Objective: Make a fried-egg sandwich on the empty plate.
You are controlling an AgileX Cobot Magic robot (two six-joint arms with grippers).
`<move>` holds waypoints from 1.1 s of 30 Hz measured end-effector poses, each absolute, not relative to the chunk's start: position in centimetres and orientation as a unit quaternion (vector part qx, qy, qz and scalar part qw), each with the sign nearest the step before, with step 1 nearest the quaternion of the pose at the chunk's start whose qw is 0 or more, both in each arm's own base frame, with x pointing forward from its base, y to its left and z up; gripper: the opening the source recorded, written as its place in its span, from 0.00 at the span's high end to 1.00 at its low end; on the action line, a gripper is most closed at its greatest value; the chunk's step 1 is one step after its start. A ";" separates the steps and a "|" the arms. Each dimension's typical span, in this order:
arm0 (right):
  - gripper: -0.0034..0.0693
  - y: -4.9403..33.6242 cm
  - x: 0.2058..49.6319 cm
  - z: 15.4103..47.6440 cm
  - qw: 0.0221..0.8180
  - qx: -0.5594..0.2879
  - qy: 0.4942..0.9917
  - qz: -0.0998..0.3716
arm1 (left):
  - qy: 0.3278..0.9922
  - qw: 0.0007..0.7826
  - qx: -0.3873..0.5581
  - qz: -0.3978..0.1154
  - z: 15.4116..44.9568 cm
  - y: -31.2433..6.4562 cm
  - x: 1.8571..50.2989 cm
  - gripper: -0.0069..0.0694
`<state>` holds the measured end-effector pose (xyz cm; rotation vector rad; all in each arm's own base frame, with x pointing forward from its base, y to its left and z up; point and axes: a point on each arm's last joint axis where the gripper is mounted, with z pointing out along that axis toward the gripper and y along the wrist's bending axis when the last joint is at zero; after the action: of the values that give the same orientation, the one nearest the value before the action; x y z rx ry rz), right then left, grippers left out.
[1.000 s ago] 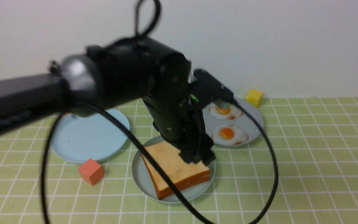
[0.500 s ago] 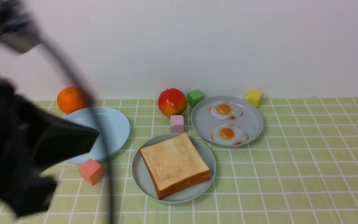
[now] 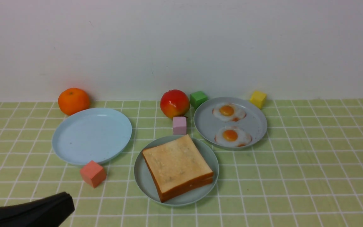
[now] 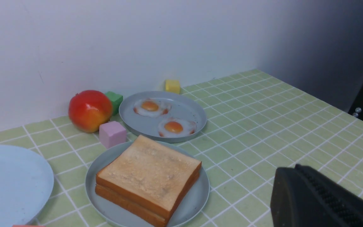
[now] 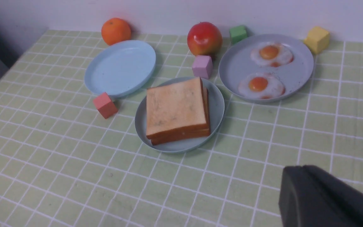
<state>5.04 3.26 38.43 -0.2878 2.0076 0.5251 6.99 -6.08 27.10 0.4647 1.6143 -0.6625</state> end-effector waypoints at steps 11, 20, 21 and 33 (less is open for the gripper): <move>0.94 3.7 5.5 36.8 0.477 -0.118 0.842 0.224 | 0.724 0.595 0.210 -0.279 26.3 -6.1 6.9 0.93; 0.96 3.1 6.3 35.5 0.484 -0.070 0.853 0.184 | 0.726 0.593 0.210 -0.278 26.2 -6.1 6.9 0.93; 0.96 3.1 6.4 35.4 0.485 -0.070 0.853 0.180 | 0.726 0.593 0.210 -0.278 26.2 -6.1 6.9 0.93; 0.97 0.9 6.4 21.1 0.607 0.004 0.790 0.084 | 0.726 0.593 0.210 -0.278 26.2 -6.1 6.9 0.93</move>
<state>6.36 0.90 21.13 0.0101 1.8257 0.1946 6.92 -6.07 26.21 0.4889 1.6878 -0.6463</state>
